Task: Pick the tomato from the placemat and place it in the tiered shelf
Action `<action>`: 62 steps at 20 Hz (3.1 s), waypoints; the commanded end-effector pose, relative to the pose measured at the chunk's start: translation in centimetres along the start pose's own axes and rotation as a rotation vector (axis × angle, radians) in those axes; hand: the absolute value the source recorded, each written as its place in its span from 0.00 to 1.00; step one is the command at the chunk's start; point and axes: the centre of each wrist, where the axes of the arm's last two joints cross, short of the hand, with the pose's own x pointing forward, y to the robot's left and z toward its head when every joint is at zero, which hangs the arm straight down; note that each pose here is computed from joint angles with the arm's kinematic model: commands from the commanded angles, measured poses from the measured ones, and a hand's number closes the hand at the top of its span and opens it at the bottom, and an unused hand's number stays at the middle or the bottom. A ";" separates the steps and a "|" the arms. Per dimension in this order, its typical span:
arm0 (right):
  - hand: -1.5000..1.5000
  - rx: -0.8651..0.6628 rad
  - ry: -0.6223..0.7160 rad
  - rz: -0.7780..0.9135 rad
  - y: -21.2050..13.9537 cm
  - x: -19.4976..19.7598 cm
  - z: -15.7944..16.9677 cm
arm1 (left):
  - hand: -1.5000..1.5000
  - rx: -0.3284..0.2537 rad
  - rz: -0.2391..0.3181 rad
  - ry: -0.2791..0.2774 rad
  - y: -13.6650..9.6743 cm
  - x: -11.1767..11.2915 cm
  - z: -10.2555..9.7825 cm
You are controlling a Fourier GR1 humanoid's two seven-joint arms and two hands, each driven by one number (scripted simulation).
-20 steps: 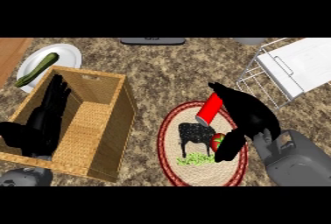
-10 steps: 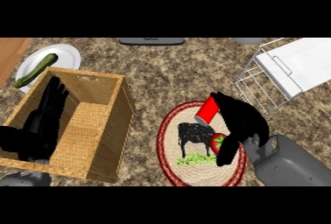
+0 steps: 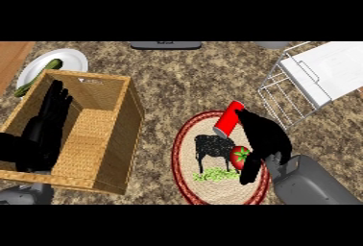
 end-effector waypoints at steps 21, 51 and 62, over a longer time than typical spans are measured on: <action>0.00 0.078 0.018 0.003 5.4 -1.3 -4.3 | 0.50 0.003 0.002 0.005 -1.4 0.0 -1.1; 1.00 -0.283 -0.620 -0.223 -8.3 -24.4 5.3 | 0.50 0.051 0.006 0.016 1.5 -1.2 1.1; 1.00 -0.573 -0.420 -0.344 -15.3 -28.5 13.0 | 0.50 0.002 0.011 0.005 -0.8 -1.2 2.3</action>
